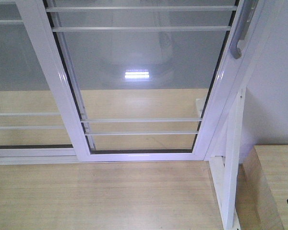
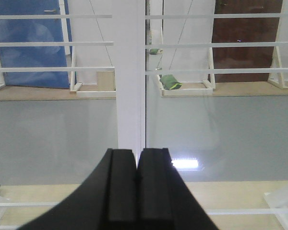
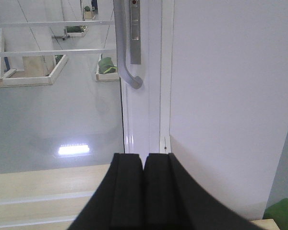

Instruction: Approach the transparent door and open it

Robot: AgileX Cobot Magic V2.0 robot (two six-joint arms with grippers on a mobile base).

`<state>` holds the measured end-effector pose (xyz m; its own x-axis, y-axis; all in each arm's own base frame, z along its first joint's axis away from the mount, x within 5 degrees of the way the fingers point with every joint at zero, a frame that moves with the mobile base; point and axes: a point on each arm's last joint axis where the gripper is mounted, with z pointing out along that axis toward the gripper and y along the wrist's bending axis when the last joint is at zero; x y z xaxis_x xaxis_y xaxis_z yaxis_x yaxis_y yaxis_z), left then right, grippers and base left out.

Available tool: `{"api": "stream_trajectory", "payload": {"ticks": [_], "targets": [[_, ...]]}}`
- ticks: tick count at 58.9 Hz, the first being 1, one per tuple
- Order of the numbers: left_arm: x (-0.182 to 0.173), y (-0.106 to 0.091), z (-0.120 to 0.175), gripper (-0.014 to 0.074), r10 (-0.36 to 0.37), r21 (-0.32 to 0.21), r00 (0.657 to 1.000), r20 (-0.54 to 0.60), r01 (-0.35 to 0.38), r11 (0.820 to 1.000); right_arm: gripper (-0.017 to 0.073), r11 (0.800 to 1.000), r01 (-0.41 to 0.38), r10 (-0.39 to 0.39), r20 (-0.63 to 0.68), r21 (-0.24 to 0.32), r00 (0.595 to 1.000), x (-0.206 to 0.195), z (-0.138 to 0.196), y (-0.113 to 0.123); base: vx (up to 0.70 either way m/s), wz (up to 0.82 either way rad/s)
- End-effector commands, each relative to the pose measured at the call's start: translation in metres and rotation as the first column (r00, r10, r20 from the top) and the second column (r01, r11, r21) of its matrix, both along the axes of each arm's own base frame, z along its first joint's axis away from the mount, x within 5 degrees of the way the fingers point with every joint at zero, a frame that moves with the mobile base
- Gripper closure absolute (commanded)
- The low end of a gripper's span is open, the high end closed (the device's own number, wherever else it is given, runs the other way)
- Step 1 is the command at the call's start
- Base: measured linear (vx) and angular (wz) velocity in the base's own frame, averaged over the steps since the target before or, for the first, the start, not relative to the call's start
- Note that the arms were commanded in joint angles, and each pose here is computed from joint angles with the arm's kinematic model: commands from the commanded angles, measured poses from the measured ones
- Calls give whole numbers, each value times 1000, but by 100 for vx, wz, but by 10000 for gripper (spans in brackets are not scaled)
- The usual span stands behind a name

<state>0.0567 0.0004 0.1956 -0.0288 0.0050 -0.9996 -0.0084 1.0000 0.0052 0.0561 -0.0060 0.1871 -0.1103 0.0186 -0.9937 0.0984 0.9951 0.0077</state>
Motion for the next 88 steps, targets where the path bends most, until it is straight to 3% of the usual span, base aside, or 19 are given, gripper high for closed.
{"api": "stream_trajectory", "payload": {"ticks": [1, 55, 72, 83, 88], "targets": [[0, 0, -2, 599, 1, -8, 998, 65, 0, 1000, 568, 1000, -2, 3, 84, -22, 996, 0, 4, 0, 20, -1], [0, 0, -2, 599, 1, -8, 998, 65, 0, 1000, 568, 1000, -2, 3, 85, -22, 996, 0, 4, 0, 13, 0], [0, 0, -2, 599, -9, -8, 998, 65, 10, 1000, 568, 999, -50, 52, 72, -20, 996, 1, 4, 3, 0, 0], [0, 0, -2, 599, -9, 40, 998, 66, 7, 999, 568, 998, -50, 52, 72, -23, 996, 1, 4, 3, 0, 0], [0, 0, -2, 599, -9, 40, 998, 66, 7, 999, 568, 997, -49, 53, 68, -65, 996, 1, 4, 3, 0, 0]]}}
